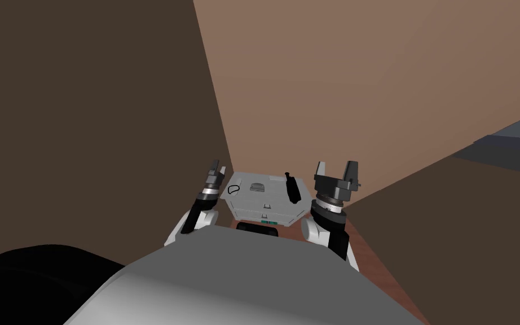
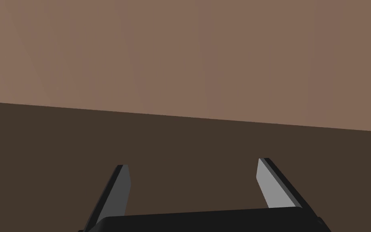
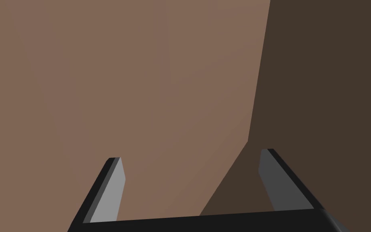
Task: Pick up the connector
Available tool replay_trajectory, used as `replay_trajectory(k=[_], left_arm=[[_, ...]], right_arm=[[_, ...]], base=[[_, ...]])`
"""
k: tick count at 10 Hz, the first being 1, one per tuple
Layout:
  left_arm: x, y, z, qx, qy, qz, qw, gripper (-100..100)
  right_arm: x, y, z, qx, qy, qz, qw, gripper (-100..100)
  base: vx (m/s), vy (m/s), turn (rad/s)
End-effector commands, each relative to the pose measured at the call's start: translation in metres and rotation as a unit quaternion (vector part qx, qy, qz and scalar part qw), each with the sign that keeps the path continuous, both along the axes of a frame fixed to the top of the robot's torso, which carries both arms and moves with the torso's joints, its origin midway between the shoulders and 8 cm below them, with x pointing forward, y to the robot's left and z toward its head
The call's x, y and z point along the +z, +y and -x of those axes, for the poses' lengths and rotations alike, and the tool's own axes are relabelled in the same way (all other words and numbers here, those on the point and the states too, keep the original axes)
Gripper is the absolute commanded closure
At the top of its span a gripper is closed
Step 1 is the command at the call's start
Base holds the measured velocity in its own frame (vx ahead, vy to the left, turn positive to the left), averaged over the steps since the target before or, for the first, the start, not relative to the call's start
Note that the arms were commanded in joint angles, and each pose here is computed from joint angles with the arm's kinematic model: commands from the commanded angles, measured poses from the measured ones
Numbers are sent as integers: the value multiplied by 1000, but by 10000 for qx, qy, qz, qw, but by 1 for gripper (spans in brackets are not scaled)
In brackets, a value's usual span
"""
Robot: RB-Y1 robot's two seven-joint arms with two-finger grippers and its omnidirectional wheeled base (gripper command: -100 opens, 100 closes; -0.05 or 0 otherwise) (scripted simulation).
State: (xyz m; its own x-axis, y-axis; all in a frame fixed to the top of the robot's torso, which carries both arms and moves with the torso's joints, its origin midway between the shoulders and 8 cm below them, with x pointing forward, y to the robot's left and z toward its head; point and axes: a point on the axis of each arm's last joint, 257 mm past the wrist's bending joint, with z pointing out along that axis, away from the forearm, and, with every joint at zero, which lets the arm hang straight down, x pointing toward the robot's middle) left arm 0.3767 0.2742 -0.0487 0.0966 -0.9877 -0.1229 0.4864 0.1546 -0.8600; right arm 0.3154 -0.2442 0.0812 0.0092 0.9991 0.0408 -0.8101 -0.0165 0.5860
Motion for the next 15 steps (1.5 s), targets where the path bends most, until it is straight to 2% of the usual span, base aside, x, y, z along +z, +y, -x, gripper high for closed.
replay_trajectory(k=[1, 3, 6, 8, 10, 11, 14, 15], left_arm=[[-18, 6, -13, 19, 258, -46, 9997, -100], [-38, 14, -25, 67, 586, -80, 9982, -100], [-73, 30, -43, 186, 1132, -79, 9934, -100], [-96, 42, -54, 285, 1494, -47, 9884, -100], [-121, 55, -64, 399, 1876, 12, 9814, -100], [-122, 55, -64, 400, 1882, 13, 9813, -100], [-157, 75, -75, 574, 2407, 142, 9688, -100], [-159, 75, -75, 579, 2440, 146, 9679, -100]], right_arm=[[0, 0, 0, 0, 0, 0, 10000, 0], [0, 0, 0, 0, 0, 0, 10000, 0], [0, 0, 0, 0, 0, 0, 10000, 0], [0, 0, 0, 0, 0, 0, 10000, 0], [0, 0, 0, 0, 0, 0, 10000, 0], [0, 0, 0, 0, 0, 0, 10000, 0], [0, 0, 0, 0, 0, 0, 10000, 0], [0, 0, 0, 0, 0, 0, 10000, 0]], base=[[-8, -48, -28], [-6, -53, -29], [4, -61, -27], [2, -64, -33], [0, -68, -32], [-3, -41, -8], [2, -52, -32], [6, -44, -7]])
